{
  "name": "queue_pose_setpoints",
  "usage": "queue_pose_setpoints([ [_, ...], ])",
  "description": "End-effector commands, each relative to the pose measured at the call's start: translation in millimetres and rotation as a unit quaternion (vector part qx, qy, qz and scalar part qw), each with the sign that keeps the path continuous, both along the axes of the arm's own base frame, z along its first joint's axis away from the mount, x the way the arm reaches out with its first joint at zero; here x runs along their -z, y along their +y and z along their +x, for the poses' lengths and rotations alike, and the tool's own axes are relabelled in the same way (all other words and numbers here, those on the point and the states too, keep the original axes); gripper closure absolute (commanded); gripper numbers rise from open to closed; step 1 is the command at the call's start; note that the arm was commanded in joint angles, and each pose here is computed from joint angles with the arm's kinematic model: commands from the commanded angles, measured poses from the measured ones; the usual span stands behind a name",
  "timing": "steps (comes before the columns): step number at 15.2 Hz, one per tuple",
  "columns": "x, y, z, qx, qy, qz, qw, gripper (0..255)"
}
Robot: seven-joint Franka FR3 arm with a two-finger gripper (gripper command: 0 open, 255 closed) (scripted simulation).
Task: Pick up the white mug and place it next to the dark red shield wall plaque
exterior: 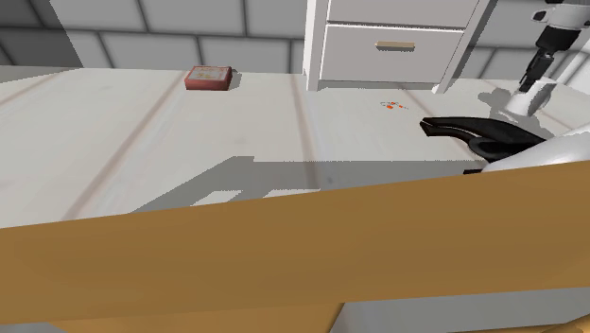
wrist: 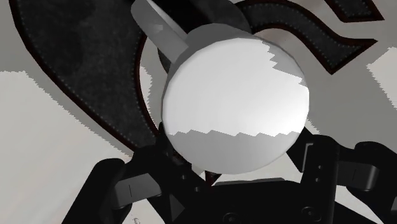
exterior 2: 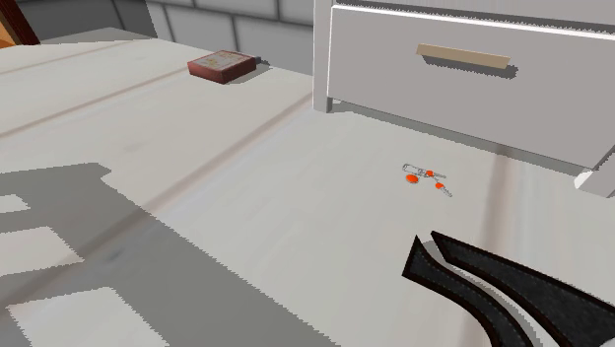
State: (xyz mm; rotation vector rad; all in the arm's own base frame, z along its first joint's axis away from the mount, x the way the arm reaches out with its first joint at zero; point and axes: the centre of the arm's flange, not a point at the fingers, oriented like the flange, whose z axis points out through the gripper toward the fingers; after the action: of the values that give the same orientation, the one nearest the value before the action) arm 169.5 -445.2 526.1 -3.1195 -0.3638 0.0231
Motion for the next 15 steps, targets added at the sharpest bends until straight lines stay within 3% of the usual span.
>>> queue_pose_setpoints([
  [1, 0, -8, -25, -0.001, 0.0, 0.0, 1.0, 255],
  [15, 0, -69, -200, -0.001, 0.0, 0.0, 1.0, 255],
])
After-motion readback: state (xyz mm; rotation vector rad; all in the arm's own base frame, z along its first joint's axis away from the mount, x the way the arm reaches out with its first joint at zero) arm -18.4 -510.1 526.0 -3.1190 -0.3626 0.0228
